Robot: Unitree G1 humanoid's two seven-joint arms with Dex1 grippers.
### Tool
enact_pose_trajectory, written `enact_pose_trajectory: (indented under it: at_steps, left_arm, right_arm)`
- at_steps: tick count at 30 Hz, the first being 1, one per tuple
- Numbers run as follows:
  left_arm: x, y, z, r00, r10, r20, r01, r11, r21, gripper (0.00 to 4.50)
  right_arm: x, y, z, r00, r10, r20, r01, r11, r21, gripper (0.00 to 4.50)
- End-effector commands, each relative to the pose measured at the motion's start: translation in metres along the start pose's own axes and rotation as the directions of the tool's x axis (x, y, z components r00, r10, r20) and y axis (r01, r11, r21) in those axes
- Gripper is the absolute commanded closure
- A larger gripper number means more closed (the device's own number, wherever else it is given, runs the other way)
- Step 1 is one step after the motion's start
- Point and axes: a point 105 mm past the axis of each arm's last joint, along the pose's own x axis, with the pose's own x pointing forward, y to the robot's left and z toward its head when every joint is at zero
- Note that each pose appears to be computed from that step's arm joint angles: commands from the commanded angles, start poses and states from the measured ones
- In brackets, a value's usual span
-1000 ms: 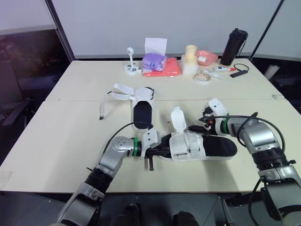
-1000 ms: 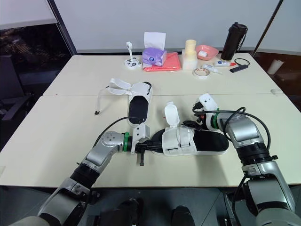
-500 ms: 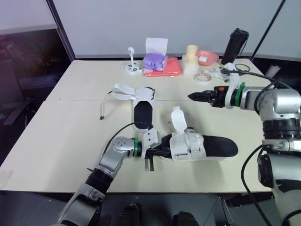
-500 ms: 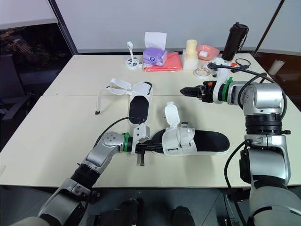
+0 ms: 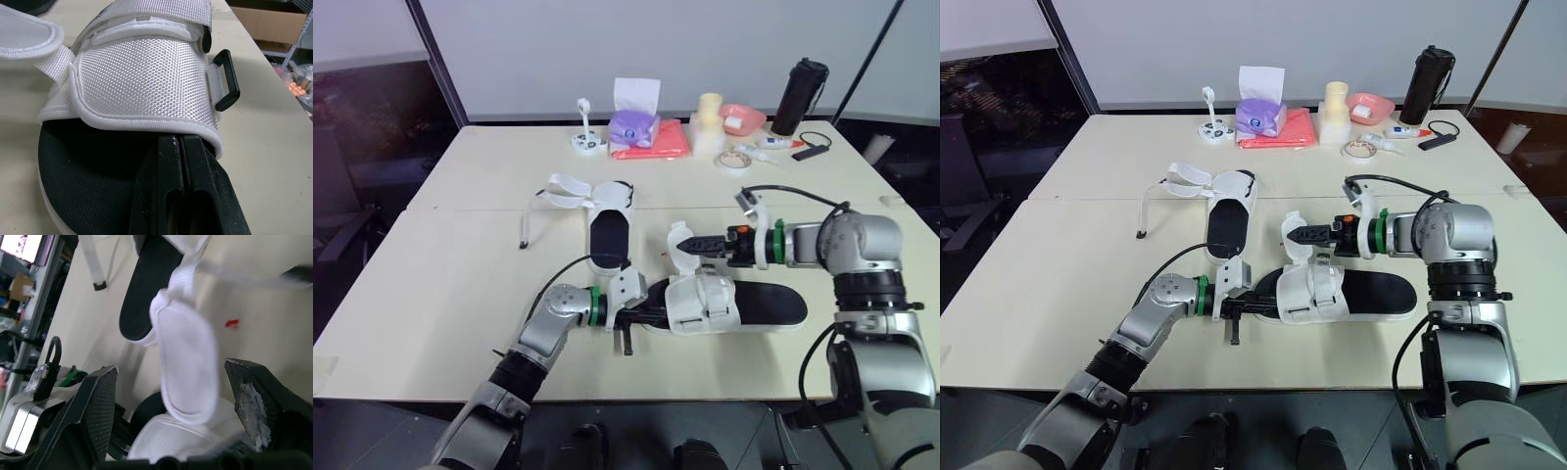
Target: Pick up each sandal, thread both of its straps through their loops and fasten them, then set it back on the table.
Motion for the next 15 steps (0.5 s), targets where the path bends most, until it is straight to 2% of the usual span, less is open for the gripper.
enact_pose_trajectory:
  at_steps: [1,8,15]
  left_arm:
    - [0.004,-0.007,-0.013,0.999,-0.020,-0.042,0.018,0.999,-0.030,4.50]
    - [0.003,-0.007,-0.013,0.999,-0.014,-0.040,0.013,0.999,-0.033,4.50]
    - [0.003,-0.006,-0.012,0.999,-0.004,-0.038,0.002,0.999,-0.035,4.50]
  right_arm:
    - [0.014,0.015,0.005,0.998,0.066,0.005,-0.066,0.997,-0.048,0.76]
    - [0.030,0.028,0.020,0.988,0.149,0.043,-0.146,0.987,-0.069,0.76]
    - [0.032,0.039,0.043,0.968,0.222,0.120,-0.215,0.975,-0.063,0.76]
